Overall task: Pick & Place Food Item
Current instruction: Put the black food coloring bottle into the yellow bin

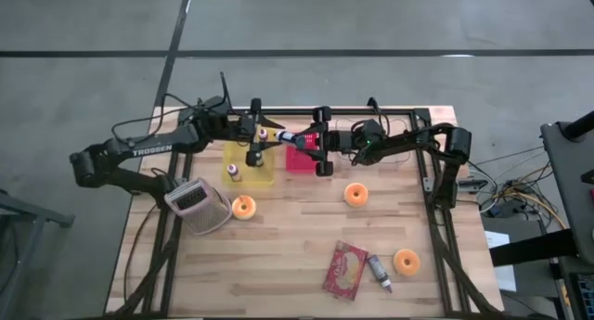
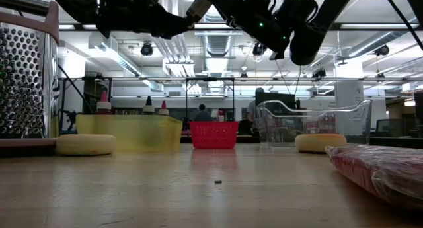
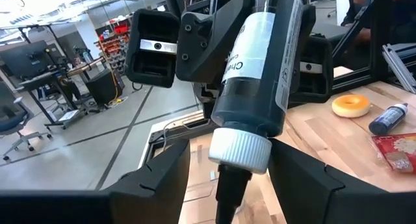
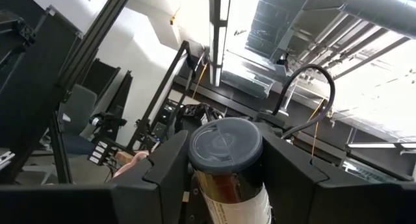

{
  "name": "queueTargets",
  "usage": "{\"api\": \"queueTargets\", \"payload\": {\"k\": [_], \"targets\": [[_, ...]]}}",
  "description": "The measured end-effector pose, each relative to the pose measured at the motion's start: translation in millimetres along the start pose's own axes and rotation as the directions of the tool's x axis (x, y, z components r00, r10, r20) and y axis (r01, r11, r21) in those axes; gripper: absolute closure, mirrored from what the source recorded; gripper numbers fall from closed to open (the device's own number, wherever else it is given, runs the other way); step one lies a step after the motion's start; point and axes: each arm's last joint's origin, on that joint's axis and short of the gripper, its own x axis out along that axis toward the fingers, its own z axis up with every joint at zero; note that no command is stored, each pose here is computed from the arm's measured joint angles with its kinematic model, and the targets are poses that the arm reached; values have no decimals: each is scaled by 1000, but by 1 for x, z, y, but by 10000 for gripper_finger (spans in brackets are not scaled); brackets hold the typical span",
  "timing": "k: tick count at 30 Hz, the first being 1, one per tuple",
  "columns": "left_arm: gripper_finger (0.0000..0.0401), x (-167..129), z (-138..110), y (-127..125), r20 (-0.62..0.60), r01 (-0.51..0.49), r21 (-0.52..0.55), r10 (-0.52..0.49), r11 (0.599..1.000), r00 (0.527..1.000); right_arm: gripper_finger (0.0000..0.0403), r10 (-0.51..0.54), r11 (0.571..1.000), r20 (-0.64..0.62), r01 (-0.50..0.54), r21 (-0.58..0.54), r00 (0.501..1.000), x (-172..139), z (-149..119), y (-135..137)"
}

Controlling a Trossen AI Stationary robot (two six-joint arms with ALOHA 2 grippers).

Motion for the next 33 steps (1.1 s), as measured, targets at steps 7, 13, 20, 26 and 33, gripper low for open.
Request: {"api": "queueTargets", "payload": {"k": [7,13,20,26,33], "targets": [[197,2,-3,0,-8,3,-5,-3,1000,1000,232,0,1000,0,0,0,1000,0,0,0],[197,2,-1,1,-1,10,-3,-10,1000,1000,232,1,1000,-1,-1,1,1000,0,0,0],[197,2,-1,0,1,16,-3,-16,1000,1000,232,1,1000,-2,-1,2,1000,0,0,0],[206,2,-1,0,1,16,-3,-16,1000,1000,232,1,1000,-1,-1,1,1000,0,0,0],[274,2,-1,0,3,23,-3,-23,1000,1000,232,-2,1000,-1,2,2,1000,0,0,0]]}}
